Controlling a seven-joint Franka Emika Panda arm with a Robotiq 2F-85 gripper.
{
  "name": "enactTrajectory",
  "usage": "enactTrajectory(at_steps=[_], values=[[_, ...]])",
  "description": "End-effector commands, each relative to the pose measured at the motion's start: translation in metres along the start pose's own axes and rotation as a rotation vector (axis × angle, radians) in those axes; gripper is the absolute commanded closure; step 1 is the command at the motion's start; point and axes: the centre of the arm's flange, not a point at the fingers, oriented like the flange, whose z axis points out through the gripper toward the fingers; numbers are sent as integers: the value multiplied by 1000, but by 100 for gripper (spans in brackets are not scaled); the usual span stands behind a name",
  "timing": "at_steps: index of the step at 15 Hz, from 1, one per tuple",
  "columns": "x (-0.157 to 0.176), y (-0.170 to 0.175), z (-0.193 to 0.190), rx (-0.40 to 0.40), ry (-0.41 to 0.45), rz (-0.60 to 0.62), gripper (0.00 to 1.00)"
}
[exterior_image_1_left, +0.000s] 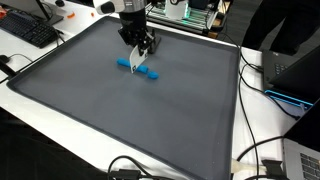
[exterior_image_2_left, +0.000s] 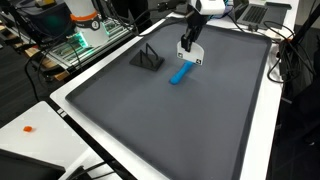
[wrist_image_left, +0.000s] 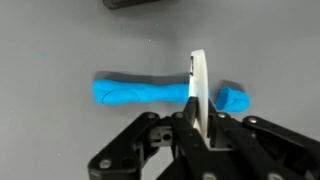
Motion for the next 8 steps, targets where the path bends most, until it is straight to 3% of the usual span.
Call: enactTrajectory(at_steps=[1, 8], values=[[-1, 7, 12, -1, 4, -12, 98], [4, 8, 26, -3, -1, -17, 98]])
